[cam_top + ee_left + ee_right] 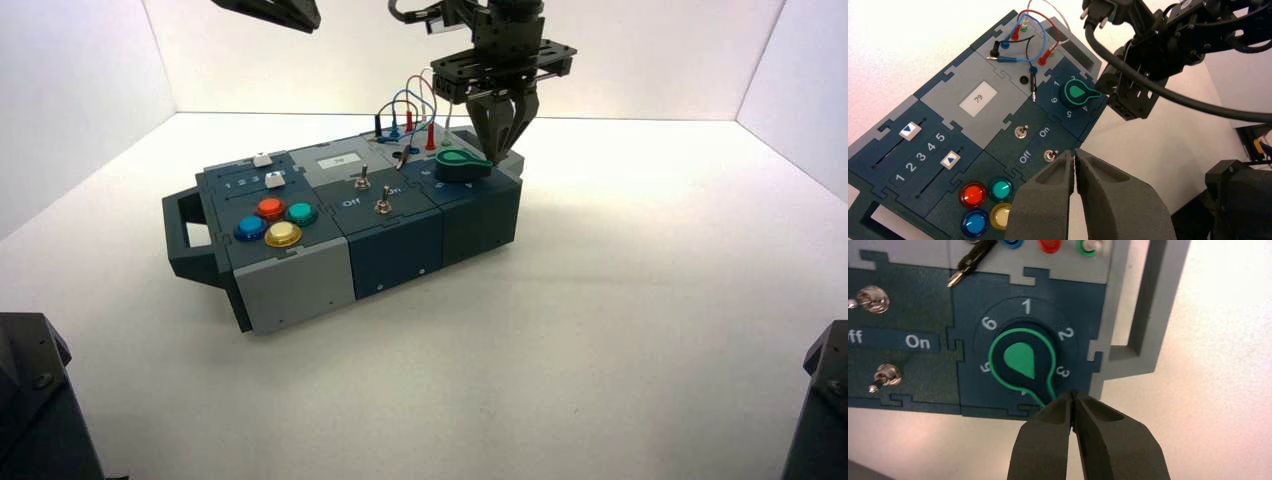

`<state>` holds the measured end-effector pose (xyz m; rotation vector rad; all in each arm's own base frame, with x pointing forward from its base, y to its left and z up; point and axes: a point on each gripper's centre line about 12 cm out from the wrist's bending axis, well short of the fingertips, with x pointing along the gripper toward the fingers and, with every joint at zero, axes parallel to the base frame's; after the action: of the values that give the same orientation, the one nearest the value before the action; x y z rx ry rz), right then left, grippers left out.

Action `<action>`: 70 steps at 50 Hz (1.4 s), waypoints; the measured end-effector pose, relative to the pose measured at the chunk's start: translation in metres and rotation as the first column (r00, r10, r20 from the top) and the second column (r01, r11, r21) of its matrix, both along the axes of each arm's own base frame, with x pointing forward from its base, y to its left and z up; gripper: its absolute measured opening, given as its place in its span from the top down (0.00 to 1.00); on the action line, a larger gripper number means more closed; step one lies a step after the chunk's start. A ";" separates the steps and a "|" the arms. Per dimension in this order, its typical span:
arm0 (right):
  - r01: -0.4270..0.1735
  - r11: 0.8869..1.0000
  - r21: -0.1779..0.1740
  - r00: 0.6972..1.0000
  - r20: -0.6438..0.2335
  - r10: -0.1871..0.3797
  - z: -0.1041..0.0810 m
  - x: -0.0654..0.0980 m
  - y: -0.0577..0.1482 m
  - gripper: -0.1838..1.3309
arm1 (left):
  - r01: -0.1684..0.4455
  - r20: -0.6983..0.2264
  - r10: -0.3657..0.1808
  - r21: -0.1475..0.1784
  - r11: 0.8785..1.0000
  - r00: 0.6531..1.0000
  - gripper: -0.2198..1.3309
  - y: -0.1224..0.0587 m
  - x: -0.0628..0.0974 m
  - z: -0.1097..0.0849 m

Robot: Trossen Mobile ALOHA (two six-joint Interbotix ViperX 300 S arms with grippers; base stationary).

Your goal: Turn the knob to position 4.

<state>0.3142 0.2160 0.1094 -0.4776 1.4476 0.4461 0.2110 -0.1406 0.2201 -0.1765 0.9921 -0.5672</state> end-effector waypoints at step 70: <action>-0.044 0.998 -0.050 0.999 -0.033 0.043 0.000 -0.014 0.008 0.97 | 0.002 -0.001 -0.002 0.000 1.000 1.000 0.88 0.000 0.000 0.001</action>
<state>0.3003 0.2242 0.1093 -0.5456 1.4844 0.4544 0.2106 -0.1407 0.2208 -0.1761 0.9934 -0.5694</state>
